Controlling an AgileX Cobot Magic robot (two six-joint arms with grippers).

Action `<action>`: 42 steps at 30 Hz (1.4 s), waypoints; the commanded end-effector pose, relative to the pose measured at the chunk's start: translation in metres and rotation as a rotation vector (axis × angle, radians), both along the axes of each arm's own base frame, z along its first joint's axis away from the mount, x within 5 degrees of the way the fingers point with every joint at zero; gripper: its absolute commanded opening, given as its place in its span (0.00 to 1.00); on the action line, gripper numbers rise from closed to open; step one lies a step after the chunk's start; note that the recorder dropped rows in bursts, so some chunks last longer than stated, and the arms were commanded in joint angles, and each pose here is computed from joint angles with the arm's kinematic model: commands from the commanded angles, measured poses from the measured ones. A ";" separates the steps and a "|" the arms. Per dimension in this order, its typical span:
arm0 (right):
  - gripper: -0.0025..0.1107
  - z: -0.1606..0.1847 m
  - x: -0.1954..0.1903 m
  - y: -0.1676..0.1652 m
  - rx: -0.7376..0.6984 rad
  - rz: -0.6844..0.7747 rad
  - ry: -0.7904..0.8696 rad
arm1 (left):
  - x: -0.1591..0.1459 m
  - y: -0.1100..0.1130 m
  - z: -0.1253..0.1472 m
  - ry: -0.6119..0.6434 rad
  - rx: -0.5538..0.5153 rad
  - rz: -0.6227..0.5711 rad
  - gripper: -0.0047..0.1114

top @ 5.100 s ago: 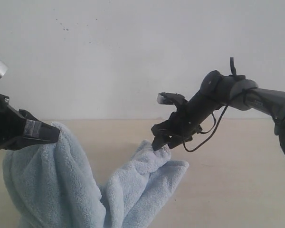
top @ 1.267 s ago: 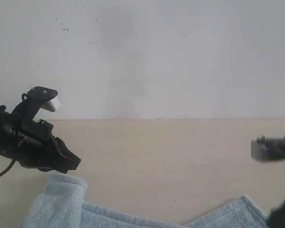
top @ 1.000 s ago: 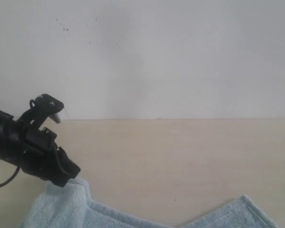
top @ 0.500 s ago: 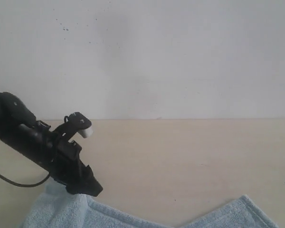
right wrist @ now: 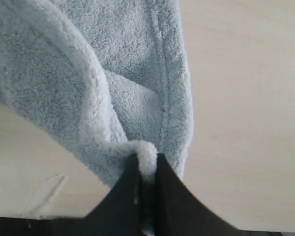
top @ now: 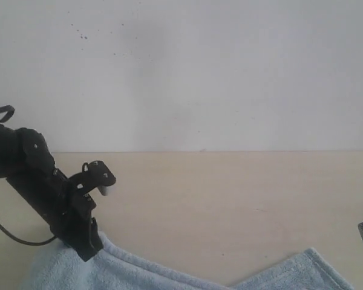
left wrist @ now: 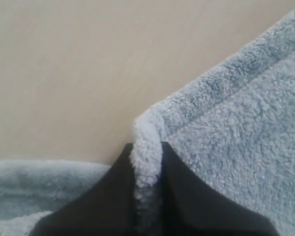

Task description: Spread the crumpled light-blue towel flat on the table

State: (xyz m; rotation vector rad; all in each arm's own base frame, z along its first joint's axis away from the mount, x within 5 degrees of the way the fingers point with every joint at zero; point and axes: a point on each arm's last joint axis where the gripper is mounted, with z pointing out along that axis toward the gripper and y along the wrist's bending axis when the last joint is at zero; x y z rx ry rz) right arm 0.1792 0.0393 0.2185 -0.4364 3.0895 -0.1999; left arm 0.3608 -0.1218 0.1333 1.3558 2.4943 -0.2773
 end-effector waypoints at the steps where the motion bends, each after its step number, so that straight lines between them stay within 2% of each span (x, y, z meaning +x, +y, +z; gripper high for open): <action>1: 0.02 0.001 0.000 0.001 0.012 -0.004 -0.021 | -0.005 0.002 0.044 -0.063 -0.018 0.090 0.07; 5: 0.02 0.001 0.001 0.001 0.016 -0.003 -0.031 | -0.021 0.006 0.092 -0.113 -0.074 0.157 0.07; 9: 0.02 0.001 0.005 0.002 0.030 0.003 -0.071 | -0.054 0.012 0.134 -0.109 -0.109 0.167 0.07; 16: 0.02 0.001 0.005 0.003 0.042 -0.001 -0.078 | -0.131 0.026 0.177 0.093 -0.123 0.169 0.07; 18: 0.02 0.001 0.005 0.004 0.049 -0.005 -0.076 | -0.143 0.029 0.181 0.094 -0.129 0.184 0.07; 22: 0.02 0.001 0.005 0.006 0.072 -0.003 -0.067 | -0.169 0.036 0.180 0.096 -0.148 0.218 0.07; 26: 0.03 0.001 0.003 0.011 0.126 0.034 -0.047 | -0.188 0.039 0.168 0.132 -0.158 0.223 0.07; 28: 0.08 0.001 0.001 0.013 0.150 0.047 -0.030 | -0.196 0.041 0.158 0.167 -0.154 0.227 0.08; 30: 0.17 0.001 -0.001 0.016 0.183 0.074 -0.007 | -0.203 0.042 0.144 0.217 -0.137 0.232 0.10; 33: 0.33 0.001 -0.001 0.020 0.221 0.095 -0.004 | -0.216 0.044 0.118 0.317 -0.117 0.246 0.24; 35: 0.41 0.001 0.000 0.020 0.219 0.099 -0.012 | -0.223 0.045 0.106 0.371 -0.117 0.247 0.38; 37: 0.44 0.001 0.001 0.020 0.221 0.099 -0.026 | -0.228 0.043 0.101 0.407 -0.142 0.253 0.51; 39: 0.44 0.001 0.002 0.020 0.224 0.094 -0.036 | -0.229 0.040 0.101 0.423 -0.170 0.261 0.60; 42: 0.44 0.002 0.003 0.021 0.226 0.089 -0.048 | -0.225 0.038 0.102 0.395 -0.201 0.281 0.65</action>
